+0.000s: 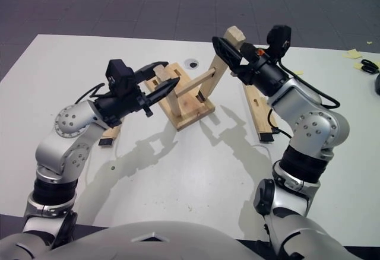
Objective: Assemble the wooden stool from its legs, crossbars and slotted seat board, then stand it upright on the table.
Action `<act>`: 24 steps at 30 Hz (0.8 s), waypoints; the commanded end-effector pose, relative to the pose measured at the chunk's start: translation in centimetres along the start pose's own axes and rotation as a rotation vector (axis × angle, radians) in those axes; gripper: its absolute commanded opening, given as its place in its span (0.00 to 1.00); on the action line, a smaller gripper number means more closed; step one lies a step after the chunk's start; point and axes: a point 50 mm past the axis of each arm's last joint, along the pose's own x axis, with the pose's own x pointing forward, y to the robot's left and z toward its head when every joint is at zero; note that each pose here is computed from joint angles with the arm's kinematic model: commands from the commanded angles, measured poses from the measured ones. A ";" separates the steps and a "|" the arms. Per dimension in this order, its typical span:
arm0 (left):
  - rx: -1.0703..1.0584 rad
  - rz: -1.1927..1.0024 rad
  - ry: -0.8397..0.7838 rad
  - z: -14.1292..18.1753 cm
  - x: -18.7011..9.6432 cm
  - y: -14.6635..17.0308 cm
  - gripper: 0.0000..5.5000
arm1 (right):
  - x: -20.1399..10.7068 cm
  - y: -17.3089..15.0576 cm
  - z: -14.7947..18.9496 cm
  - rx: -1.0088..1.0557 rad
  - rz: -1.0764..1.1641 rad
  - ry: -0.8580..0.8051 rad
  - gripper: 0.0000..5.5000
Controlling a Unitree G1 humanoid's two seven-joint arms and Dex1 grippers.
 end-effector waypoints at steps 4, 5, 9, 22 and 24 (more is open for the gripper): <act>-0.037 -0.127 0.205 -1.6 -2.1 -0.1 0.37 | -0.5 0.4 0.0 -0.035 0.003 -0.014 0.98; -0.028 -0.134 0.217 -1.7 -2.2 0.1 0.37 | -0.5 0.4 -0.1 -0.037 0.003 -0.013 0.98; -0.011 -0.123 0.231 -1.9 -2.3 0.8 0.46 | -0.6 0.5 -0.2 -0.039 0.003 -0.014 0.98; 0.004 -0.113 0.172 -0.2 -2.1 1.3 0.85 | -1.3 0.4 -0.5 -0.041 0.008 0.002 0.98; 0.028 -0.109 0.154 0.7 -2.2 1.5 0.91 | -1.6 0.5 -0.3 -0.042 0.016 -0.008 0.98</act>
